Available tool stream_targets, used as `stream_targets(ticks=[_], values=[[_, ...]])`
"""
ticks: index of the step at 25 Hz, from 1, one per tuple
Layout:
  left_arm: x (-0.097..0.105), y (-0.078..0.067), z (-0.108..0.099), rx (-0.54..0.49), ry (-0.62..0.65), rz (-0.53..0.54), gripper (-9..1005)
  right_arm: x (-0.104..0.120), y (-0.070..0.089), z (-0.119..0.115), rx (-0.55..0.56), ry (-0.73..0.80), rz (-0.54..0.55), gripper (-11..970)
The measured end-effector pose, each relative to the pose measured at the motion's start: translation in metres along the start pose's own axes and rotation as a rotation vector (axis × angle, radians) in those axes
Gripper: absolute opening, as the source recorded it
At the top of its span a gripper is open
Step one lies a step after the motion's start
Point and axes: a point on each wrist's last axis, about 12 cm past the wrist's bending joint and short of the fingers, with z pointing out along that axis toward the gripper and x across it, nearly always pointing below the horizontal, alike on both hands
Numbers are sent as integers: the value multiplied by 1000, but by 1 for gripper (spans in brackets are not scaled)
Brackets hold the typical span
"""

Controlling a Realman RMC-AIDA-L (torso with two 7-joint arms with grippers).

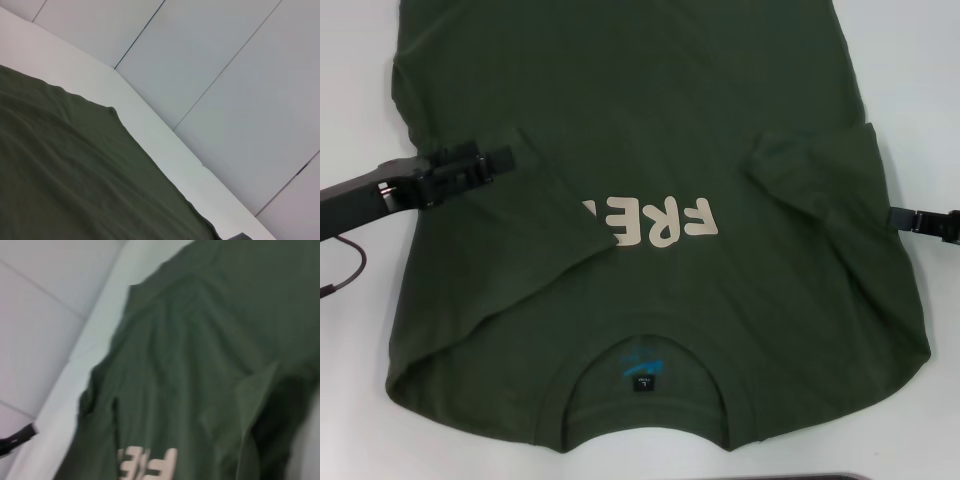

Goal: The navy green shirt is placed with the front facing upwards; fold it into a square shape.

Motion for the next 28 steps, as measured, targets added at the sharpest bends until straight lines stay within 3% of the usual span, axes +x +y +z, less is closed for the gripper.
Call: stream_targets(ticks=[6, 16, 28], values=[[-1, 0, 1, 2, 0, 2, 886, -7, 11, 7, -73, 27, -36, 19], [-1, 0, 1, 3, 0, 3, 886, -10, 30, 41, -154, 136, -88, 46], [-2, 0, 1, 3, 0, 4, 885, -8, 31, 44, -155, 189, -97, 77]])
